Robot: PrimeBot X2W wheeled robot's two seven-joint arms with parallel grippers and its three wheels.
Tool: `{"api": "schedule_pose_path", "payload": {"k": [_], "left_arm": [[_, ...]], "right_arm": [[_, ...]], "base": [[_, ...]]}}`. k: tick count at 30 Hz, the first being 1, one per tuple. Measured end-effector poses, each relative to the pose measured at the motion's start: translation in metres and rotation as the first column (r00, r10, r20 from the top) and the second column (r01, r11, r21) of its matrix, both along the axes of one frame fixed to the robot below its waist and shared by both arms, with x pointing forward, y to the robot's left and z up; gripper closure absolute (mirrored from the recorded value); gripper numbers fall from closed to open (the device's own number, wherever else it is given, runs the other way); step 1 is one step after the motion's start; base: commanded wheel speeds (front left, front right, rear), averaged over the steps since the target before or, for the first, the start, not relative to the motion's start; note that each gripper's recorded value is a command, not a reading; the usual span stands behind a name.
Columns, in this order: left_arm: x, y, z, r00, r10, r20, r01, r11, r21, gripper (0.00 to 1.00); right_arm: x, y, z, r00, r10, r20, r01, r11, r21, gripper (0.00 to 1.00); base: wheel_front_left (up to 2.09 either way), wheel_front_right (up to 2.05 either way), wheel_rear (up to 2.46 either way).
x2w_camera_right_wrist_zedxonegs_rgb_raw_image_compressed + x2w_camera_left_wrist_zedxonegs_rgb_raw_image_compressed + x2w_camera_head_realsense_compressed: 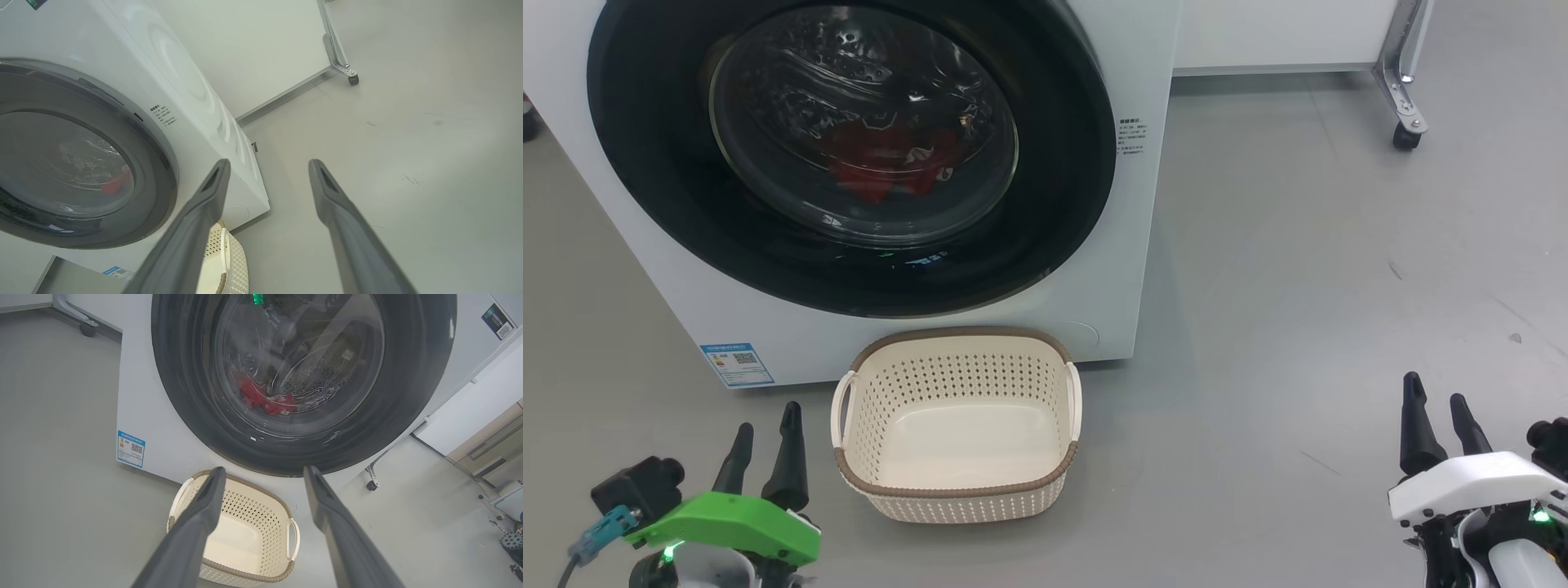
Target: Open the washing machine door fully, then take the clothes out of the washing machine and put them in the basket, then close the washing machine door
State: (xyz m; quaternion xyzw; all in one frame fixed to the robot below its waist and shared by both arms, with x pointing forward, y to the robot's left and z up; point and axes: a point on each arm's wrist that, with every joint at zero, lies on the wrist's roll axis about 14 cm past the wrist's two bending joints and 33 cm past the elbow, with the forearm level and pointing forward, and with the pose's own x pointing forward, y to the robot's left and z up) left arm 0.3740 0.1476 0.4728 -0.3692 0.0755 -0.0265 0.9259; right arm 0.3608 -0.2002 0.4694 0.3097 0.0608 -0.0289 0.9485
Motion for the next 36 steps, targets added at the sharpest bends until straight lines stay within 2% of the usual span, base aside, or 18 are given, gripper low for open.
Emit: {"api": "schedule_pose_path", "payload": {"k": [2, 9, 18, 31, 36], "left_arm": [[0.000, -0.003, 0.002, 1.000, -0.009, 0.013, 0.009, 0.999, 0.047, 0.00], [-0.001, -0.005, 0.004, 0.999, -0.015, 0.035, 0.011, 0.994, 0.112, 0.00], [-0.003, -0.012, 0.006, 0.997, -0.042, 0.064, 0.026, 0.972, 0.233, 0.00], [-0.006, -0.021, 0.008, 0.990, -0.084, 0.111, 0.038, 0.929, 0.368, 0.00], [-0.008, -0.024, 0.005, 0.990, -0.093, 0.106, 0.045, 0.920, 0.389, 0.00]], "right_arm": [[0.000, 0.004, 0.002, 1.000, 0.011, 0.010, -0.011, 0.999, -0.043, 0.00], [-0.004, 0.011, 0.001, 0.999, 0.039, 0.013, -0.037, 0.990, -0.134, 0.00], [-0.006, 0.019, 0.006, 0.996, 0.075, 0.041, -0.063, 0.965, -0.254, 0.00], [-0.008, 0.026, 0.013, 0.988, 0.130, 0.081, -0.083, 0.902, -0.423, 0.00], [-0.008, 0.028, 0.014, 0.986, 0.138, 0.090, -0.083, 0.890, -0.449, 0.00]], "base": [[0.00, 0.00, 0.00], [0.00, 0.00, 0.00], [0.00, 0.00, 0.00], [0.00, 0.00, 0.00], [0.00, 0.00, 0.00]]}}
